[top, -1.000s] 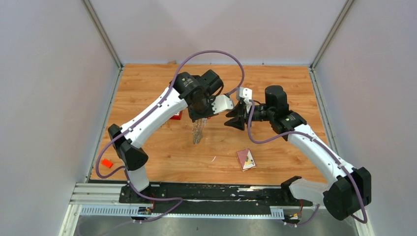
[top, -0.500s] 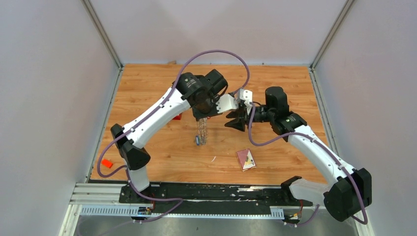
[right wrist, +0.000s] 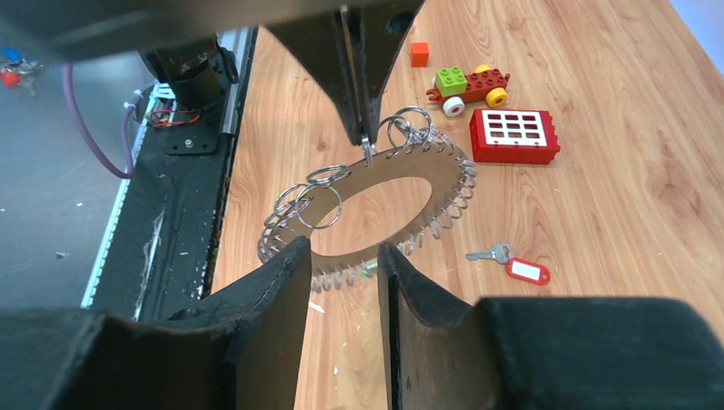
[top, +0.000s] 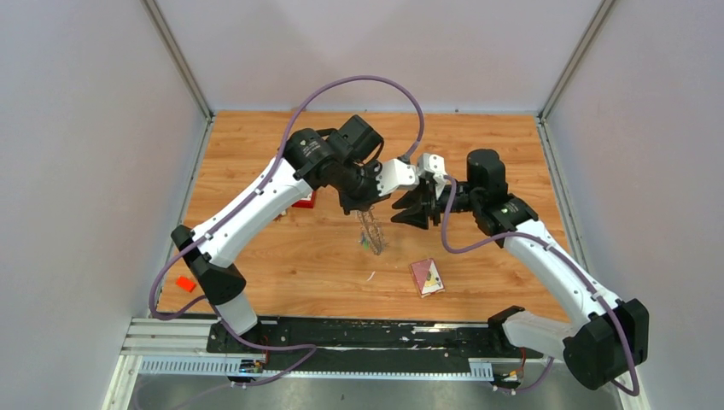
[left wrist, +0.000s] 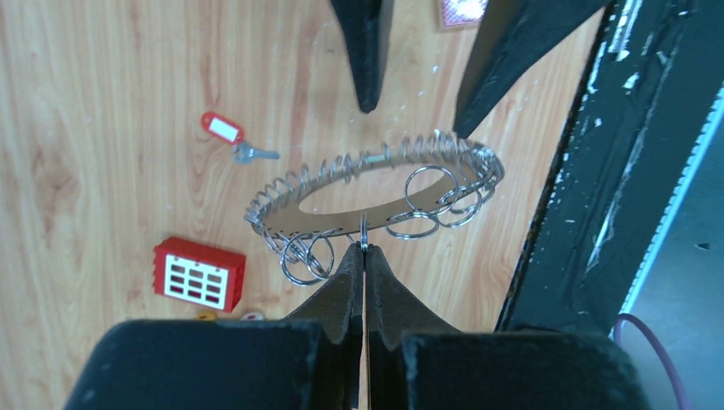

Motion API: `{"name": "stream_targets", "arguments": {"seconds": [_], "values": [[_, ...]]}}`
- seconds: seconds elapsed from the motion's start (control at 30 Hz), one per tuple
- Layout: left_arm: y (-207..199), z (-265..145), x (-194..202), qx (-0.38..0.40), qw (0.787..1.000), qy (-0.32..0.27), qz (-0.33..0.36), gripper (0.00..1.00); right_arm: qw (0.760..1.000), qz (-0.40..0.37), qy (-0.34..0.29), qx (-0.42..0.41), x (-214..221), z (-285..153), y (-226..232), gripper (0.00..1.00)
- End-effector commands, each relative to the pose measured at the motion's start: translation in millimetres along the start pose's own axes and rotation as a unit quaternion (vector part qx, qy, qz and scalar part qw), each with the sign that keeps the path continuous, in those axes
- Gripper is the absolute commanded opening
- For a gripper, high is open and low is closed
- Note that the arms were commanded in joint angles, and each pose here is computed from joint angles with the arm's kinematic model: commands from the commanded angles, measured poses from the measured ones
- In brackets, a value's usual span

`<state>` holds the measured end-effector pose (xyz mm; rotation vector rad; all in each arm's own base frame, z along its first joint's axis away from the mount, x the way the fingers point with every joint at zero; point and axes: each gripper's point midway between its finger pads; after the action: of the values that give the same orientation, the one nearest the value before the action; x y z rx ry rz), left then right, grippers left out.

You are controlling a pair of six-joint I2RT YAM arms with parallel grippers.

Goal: Put the keys on the keyring

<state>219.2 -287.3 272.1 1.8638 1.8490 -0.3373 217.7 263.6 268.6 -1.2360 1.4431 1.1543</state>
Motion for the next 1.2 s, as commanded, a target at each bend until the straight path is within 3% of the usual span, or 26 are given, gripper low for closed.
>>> {"name": "stream_targets", "arguments": {"seconds": [0.0,0.37,0.7,1.17], "values": [[-11,-21,-27,0.011,0.997,-0.081,-0.001,0.0,0.999,0.015,-0.028,-0.031,-15,2,6,0.34],[-20,-28,-33,0.027,0.994,-0.107,0.006,0.0,0.992,0.062,-0.055,-0.09,-20,19,10,0.27],[-19,-29,-32,0.022,0.993,-0.113,0.006,0.0,0.991,0.054,-0.053,-0.112,-25,24,19,0.32],[-23,-25,-35,0.042,0.991,-0.123,-0.001,0.0,0.99,0.062,-0.057,-0.115,-32,26,18,0.3]]}}
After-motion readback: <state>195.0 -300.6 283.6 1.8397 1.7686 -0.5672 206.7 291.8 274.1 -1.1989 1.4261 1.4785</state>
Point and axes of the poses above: each gripper's point midway between its finger pads, its own z axis out along the fingers, its own y axis along the line the jaws close on, x = y × z, and after that the axes turned 7 degrees about z, right-handed
